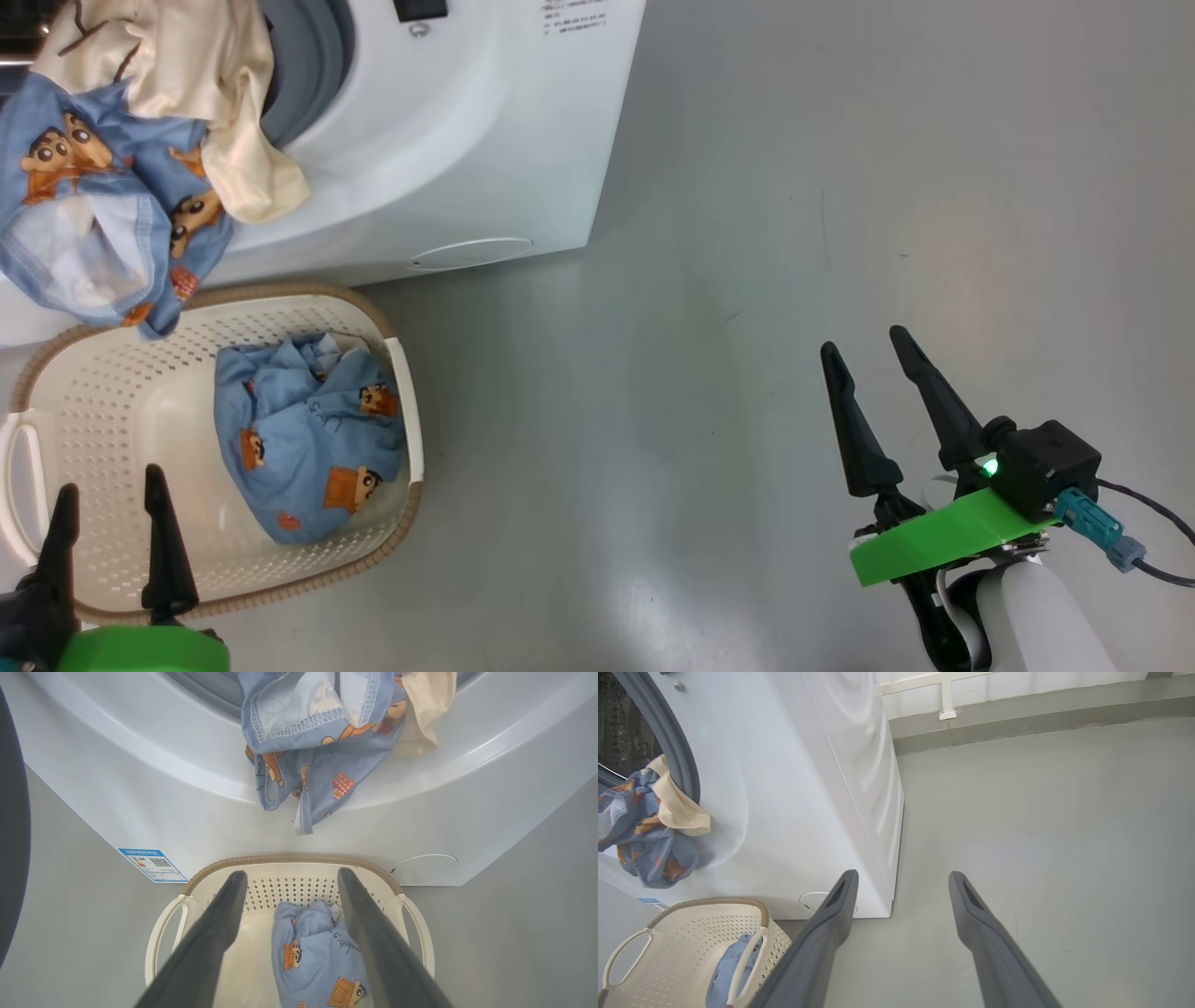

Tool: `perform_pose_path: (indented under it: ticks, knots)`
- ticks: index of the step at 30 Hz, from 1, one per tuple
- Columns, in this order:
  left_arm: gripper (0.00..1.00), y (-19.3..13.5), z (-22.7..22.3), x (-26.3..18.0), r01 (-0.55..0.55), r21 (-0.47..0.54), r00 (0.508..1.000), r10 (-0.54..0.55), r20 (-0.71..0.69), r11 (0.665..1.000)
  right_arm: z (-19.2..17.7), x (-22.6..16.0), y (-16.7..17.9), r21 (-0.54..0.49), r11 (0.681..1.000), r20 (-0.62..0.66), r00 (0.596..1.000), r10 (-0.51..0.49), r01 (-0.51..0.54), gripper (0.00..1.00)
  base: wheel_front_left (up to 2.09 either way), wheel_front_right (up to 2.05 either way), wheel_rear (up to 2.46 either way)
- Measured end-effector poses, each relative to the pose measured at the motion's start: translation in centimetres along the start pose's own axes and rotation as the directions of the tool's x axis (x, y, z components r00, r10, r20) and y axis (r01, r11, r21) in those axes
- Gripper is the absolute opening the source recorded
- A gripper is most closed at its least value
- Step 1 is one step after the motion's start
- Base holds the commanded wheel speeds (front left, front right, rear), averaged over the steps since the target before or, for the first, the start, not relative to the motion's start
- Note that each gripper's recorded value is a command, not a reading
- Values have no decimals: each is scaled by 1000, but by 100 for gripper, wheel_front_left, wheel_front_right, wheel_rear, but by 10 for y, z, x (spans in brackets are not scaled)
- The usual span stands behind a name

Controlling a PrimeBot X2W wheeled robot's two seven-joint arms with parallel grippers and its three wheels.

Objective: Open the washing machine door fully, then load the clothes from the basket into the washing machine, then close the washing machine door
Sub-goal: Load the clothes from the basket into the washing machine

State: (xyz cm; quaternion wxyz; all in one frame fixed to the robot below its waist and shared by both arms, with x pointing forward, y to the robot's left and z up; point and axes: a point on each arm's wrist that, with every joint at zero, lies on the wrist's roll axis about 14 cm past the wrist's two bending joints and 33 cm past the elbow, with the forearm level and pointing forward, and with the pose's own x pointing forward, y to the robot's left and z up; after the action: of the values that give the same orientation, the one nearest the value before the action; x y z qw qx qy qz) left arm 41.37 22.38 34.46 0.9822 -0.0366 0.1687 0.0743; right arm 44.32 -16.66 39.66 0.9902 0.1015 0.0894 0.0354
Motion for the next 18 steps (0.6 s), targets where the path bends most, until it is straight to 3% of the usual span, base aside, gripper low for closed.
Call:
perform_pose_path:
  ticks: [6, 18]
  knots:
    - [100, -7, 2, 4, 20, -3, 1000, -19, 5, 1000, 1, -1, 2, 0, 1000, 0, 1000, 5, -5, 100, 0, 0, 0]
    - [100, -30, 22, 52, 96, 30, 995, -97, 21, 995, -3, -5, -4, -5, 1000, -13, 1000, -11, 11, 100, 0, 0, 0]
